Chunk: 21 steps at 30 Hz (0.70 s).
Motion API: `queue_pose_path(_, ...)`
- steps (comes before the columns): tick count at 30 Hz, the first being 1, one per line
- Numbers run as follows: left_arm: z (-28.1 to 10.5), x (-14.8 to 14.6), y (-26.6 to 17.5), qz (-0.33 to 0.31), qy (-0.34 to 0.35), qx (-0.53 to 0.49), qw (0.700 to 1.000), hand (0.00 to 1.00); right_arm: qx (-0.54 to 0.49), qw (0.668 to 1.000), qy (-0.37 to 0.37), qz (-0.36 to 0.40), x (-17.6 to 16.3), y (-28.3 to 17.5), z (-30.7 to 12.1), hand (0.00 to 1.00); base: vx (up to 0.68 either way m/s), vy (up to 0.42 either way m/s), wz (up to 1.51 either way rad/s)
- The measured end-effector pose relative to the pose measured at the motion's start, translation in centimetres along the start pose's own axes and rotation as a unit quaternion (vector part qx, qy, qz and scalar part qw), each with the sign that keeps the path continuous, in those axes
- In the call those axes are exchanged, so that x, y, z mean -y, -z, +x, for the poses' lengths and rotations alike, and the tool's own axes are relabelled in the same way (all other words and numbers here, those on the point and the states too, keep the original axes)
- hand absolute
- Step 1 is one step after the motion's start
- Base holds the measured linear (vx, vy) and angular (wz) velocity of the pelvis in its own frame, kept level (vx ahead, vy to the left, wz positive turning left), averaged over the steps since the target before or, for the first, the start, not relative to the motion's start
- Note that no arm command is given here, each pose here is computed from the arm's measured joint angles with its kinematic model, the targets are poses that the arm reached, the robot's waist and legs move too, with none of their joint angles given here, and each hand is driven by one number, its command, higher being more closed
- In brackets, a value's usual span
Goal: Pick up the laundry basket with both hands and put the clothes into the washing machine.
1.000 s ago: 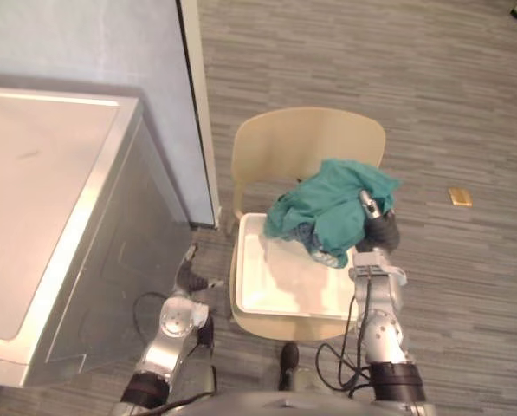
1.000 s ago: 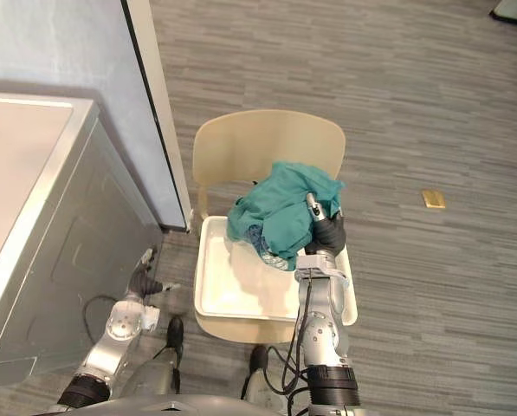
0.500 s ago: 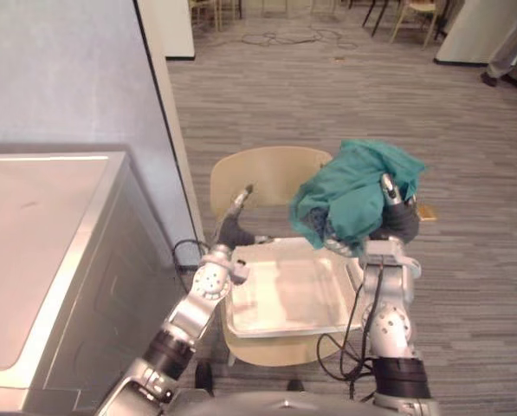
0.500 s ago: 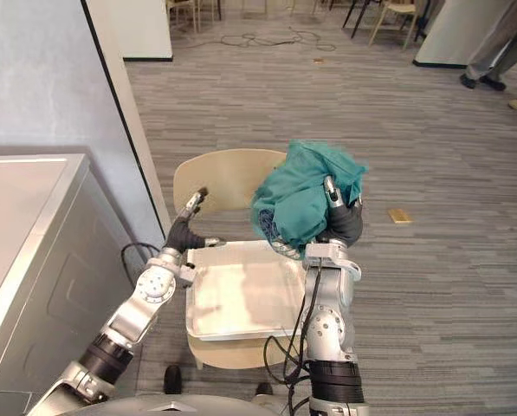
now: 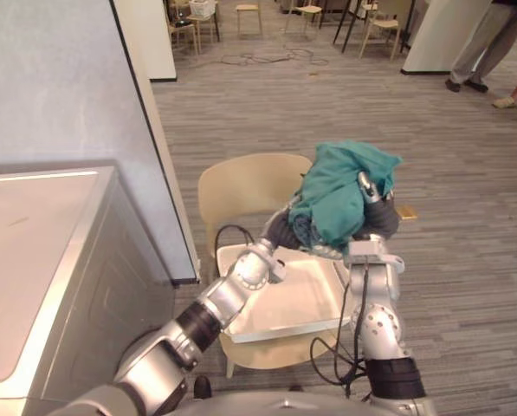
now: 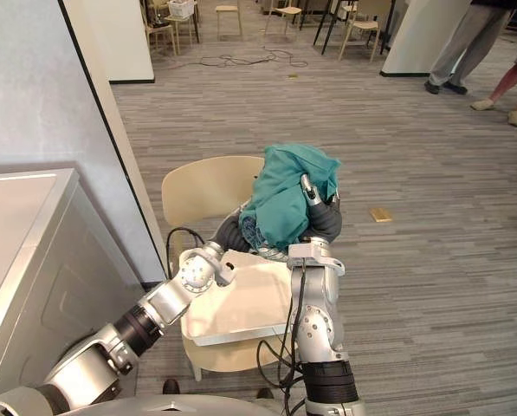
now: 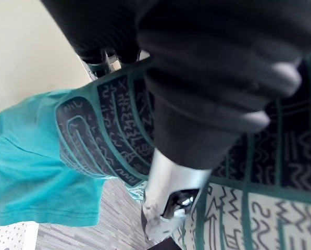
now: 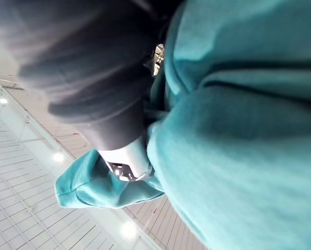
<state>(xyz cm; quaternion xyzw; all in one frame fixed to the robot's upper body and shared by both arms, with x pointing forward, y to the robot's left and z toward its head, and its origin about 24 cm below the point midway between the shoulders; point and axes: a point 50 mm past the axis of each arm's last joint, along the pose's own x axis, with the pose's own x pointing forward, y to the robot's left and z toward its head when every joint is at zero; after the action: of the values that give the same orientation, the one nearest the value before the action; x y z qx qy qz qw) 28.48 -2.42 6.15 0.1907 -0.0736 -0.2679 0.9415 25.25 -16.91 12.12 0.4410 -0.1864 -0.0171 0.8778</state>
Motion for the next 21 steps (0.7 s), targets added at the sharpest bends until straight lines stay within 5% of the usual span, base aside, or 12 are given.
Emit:
queue_pose_path(10, 0.3, 3.1, -0.4, -0.006, 0.056, -0.009, 0.998, 0.00, -0.017, 1.000, -0.008, 0.002, -0.4, 0.7, -0.2, 1.00, 0.00, -0.001, -0.01)
queue_pose_path(11, 0.4, 3.2, -0.6, -0.014, 0.058, -0.006, 0.998, 1.00, -0.016, 1.000, -0.007, 0.003, -0.4, 0.7, -0.2, 1.00, 0.00, 0.000, 0.00)
queue_pose_path(21, 0.6, 3.5, -2.7, -0.073, 0.069, 0.021, 0.995, 1.00, 0.005, 1.000, -0.007, 0.010, -0.5, 0.3, -0.2, 1.00, 0.00, 0.000, 0.00)
